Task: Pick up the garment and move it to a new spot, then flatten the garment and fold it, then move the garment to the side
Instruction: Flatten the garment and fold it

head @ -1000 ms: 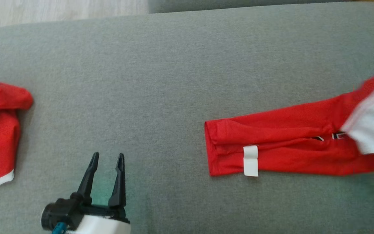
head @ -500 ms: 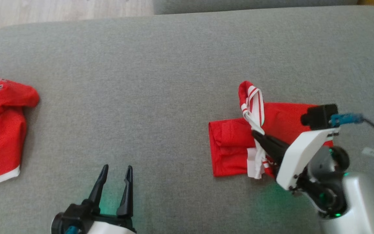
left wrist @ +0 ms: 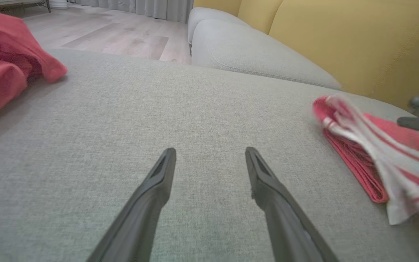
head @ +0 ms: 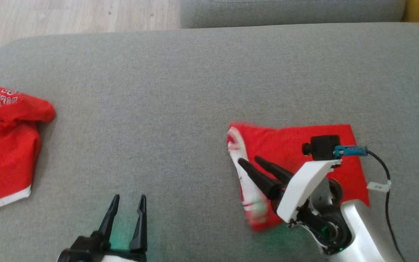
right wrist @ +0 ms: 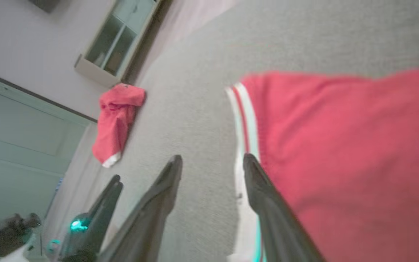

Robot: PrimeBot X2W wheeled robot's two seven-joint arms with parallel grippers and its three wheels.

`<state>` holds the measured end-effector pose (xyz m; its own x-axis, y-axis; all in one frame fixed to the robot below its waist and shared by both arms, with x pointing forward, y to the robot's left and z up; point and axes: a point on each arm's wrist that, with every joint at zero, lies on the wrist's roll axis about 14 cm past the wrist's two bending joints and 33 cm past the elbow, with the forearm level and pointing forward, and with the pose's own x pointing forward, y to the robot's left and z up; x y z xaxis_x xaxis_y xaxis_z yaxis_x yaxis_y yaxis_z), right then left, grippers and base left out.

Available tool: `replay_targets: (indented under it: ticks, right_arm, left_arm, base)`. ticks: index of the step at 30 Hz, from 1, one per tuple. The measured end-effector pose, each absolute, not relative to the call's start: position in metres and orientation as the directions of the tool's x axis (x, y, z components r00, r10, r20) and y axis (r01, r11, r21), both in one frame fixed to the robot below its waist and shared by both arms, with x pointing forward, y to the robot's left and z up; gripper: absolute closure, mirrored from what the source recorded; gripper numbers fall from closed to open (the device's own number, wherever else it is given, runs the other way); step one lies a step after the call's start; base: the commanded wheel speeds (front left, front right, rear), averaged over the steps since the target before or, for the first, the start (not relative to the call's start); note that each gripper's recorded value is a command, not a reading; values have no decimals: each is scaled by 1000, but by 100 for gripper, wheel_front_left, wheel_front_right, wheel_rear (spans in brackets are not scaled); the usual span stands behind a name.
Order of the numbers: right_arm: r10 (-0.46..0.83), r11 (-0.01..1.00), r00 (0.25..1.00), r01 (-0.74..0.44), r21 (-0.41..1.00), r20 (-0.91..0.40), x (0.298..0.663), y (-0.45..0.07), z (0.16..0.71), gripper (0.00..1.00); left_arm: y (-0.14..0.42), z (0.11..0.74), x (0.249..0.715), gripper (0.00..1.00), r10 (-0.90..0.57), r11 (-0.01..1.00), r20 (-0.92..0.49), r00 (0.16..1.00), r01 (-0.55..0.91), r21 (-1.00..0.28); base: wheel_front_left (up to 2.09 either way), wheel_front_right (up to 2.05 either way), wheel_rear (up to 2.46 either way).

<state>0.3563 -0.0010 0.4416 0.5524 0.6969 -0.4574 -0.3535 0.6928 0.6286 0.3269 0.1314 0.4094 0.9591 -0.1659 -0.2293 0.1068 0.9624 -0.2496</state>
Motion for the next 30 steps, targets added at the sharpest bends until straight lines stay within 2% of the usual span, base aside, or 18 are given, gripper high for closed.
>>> replay_targets:
  ticks: [3,6,10,14,17,19,23,30]
  right_arm:
    - [708,662,594,-372,650,-382,359,4,458,0]
    - [674,668,679,-391,633,-292,369,-5,480,0]
    - [529,809,827,-424,408,-190,391,-41,511,0]
    - [336,931,935,-312,187,-113,397,-103,519,0]
    - [241,970,965,-244,-14,-99,386,-141,508,0]
    - [197,976,977,-203,-75,-77,379,-158,503,0]
    - [126,986,990,-132,-103,-69,356,-179,478,0]
    - [67,996,992,-72,-45,-103,334,-185,453,0]
  left_arm:
    - [132,407,323,0,-165,963,-237,957,105,-250]
    - [131,409,323,0,-168,964,-230,958,111,-244]
    - [138,425,331,0,-150,968,-179,972,108,-227]
    - [147,440,337,0,-127,974,-128,984,100,-202]
    - [152,453,340,0,-115,979,-87,990,98,-178]
    - [154,458,340,0,-107,980,-69,992,93,-174]
    - [158,460,329,0,-97,983,-65,993,85,-164]
    - [161,452,311,0,-89,984,-89,992,74,-162]
  base:
    - [0,0,0]
    - [0,0,0]
    - [0,0,0]
    - [0,0,0]
    - [0,0,0]
    - [0,0,0]
    - [0,0,0]
    - [0,0,0]
